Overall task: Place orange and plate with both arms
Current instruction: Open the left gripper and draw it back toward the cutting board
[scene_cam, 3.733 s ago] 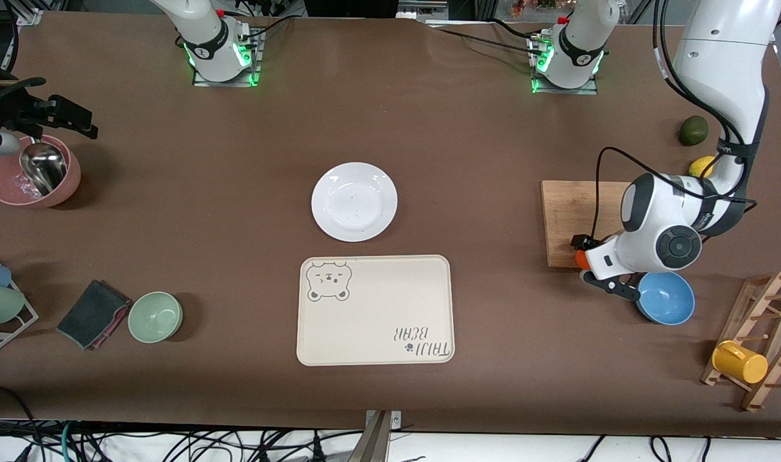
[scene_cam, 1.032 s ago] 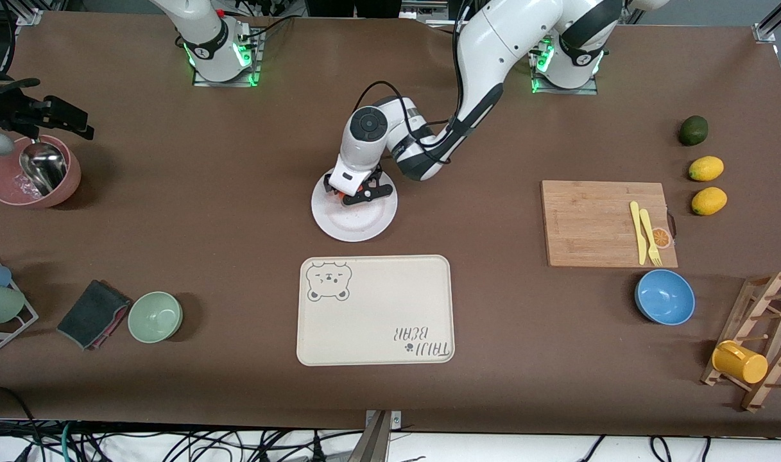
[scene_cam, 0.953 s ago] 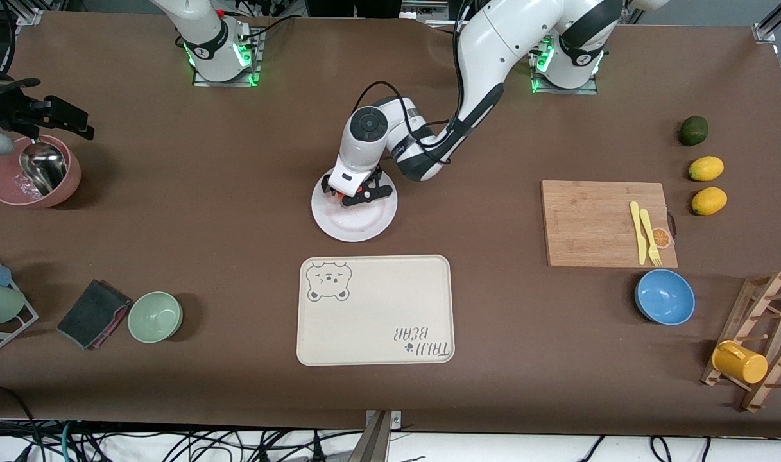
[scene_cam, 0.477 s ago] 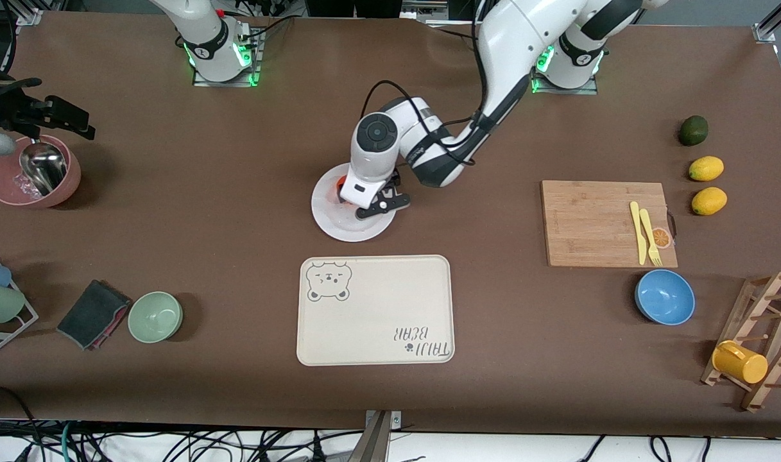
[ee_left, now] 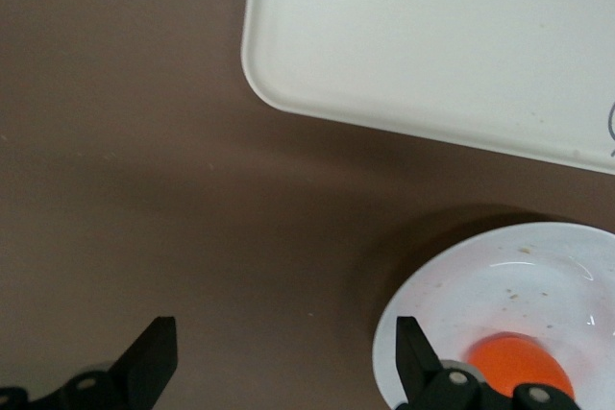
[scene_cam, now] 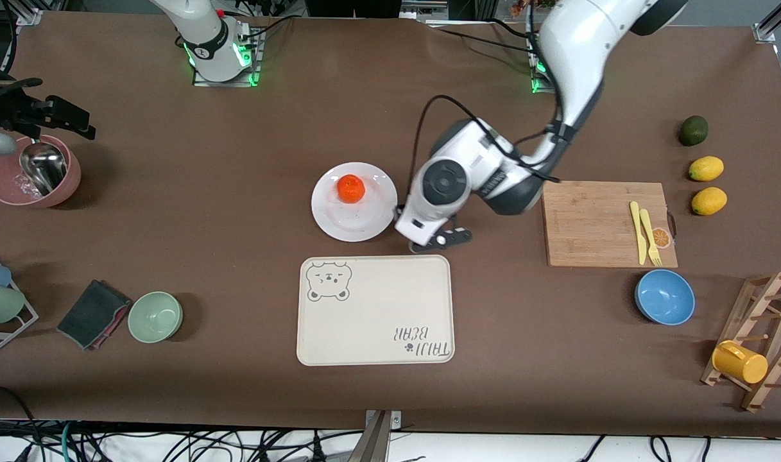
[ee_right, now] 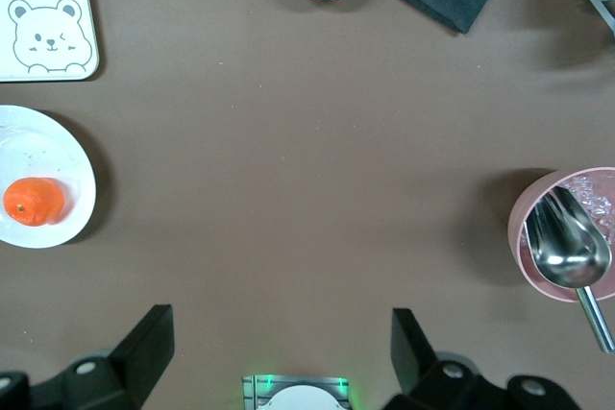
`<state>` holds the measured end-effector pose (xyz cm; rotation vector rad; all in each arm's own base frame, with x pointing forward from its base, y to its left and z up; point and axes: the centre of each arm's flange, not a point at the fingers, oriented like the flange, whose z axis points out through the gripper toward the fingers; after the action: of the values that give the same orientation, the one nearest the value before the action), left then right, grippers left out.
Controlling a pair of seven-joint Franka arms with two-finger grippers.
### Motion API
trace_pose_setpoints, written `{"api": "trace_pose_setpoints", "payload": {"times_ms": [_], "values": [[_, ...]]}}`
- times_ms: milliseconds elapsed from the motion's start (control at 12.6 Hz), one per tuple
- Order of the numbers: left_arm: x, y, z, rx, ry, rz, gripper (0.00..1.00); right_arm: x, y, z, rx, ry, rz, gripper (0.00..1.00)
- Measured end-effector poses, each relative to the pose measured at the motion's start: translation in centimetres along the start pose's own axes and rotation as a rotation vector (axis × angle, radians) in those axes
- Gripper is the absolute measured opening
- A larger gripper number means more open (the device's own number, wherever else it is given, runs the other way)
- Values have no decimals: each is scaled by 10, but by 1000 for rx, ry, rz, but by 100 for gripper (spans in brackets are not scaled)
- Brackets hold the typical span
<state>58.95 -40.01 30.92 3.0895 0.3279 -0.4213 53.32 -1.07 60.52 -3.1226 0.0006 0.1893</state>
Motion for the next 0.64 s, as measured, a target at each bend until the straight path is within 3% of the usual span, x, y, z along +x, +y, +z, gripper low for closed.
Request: {"api": "trace_pose_setpoints", "payload": {"times_ms": [397, 635], "values": [[100, -148, -19, 7, -73, 154, 100, 0, 0, 0, 0, -1, -1, 100], [132, -215, -25, 14, -84, 222, 100, 0, 0, 0, 0, 0, 0, 100]]}}
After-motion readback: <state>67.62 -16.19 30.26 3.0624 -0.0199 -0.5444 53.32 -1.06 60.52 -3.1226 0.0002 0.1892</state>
